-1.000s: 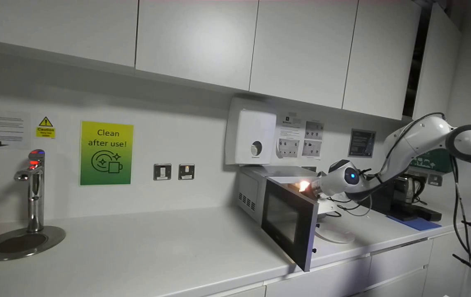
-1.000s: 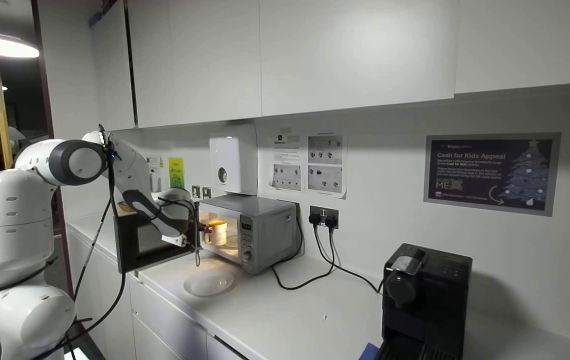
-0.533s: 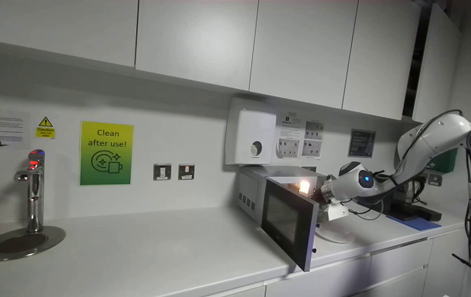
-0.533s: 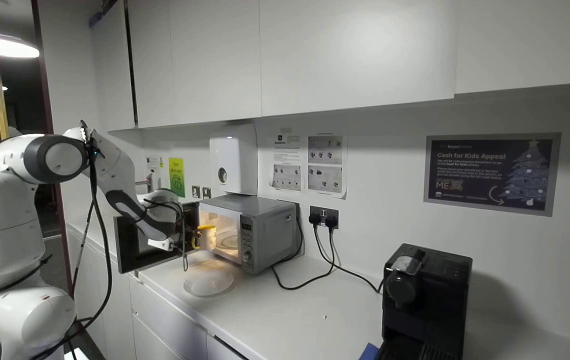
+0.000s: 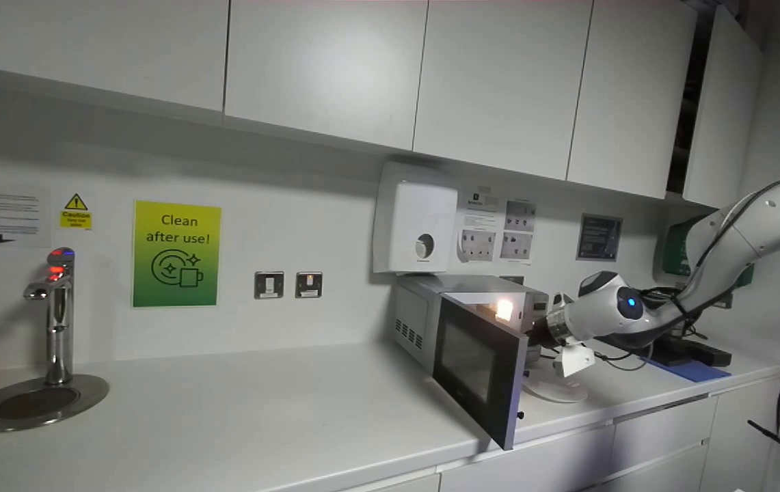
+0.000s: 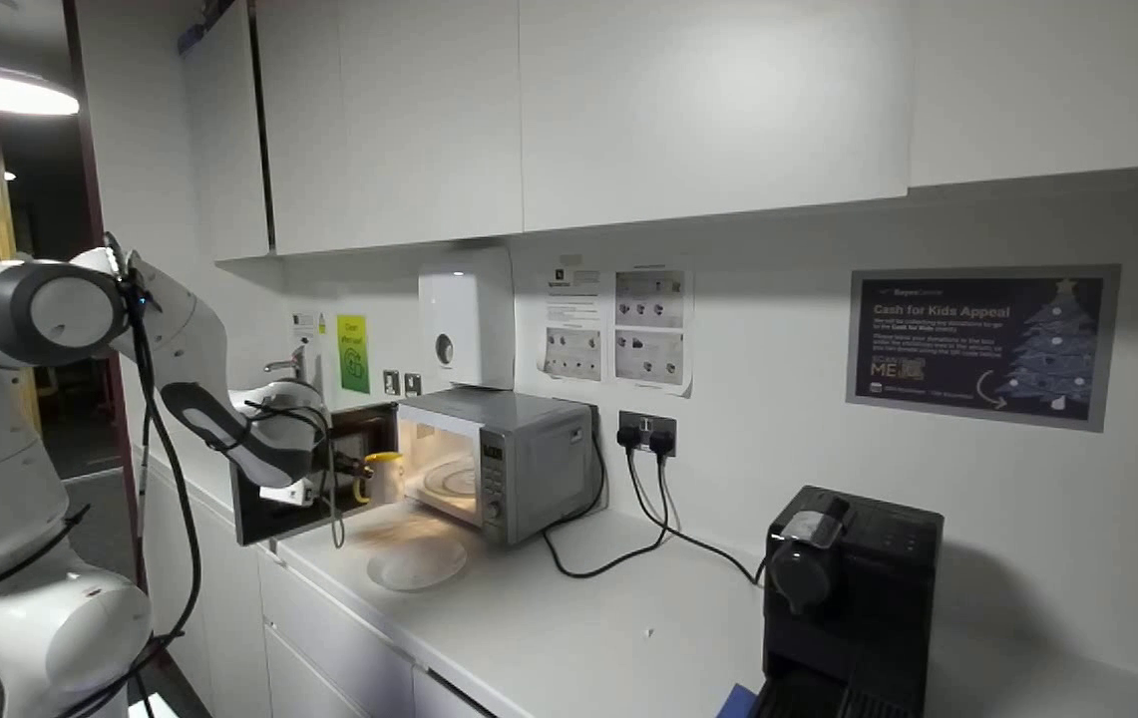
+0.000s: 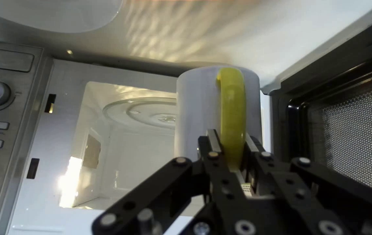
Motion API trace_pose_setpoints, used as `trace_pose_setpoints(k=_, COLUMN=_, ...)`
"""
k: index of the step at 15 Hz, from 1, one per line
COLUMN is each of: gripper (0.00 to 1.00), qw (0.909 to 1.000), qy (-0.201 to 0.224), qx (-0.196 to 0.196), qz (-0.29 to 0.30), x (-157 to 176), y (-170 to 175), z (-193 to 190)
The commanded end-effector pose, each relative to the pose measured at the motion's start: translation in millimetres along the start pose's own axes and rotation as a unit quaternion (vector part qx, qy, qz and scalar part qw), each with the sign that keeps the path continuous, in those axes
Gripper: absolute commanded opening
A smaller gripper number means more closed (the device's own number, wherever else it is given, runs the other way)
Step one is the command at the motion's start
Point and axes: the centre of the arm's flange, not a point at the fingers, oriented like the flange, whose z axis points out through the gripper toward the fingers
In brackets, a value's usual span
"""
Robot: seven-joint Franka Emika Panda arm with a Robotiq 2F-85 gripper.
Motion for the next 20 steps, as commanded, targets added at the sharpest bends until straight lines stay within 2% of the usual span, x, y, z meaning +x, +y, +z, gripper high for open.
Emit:
trace_pose_setpoints(k=1, gripper=0.05, qw=0.9990, qy=0.028, qx=-0.034, qz=-0.005, x=6.2, y=0.6, z=-49.3)
trace_pose_setpoints(k=11, gripper=0.05, qw=0.9927, qy=0.046, qx=-0.104, qz=0.040, x=21.2, y=37.5, z=-76.9)
trace_pose_setpoints(k=16, gripper=0.05, qw=0.9826, qy=0.072, qx=-0.154, qz=0.075, x=36.2, y=65.5, z=-95.9)
trace_pose_setpoints(k=20, gripper=0.05, qw=0.9711, qy=0.092, qx=-0.194, qz=0.104, x=44.1, y=84.7, z=-108.0)
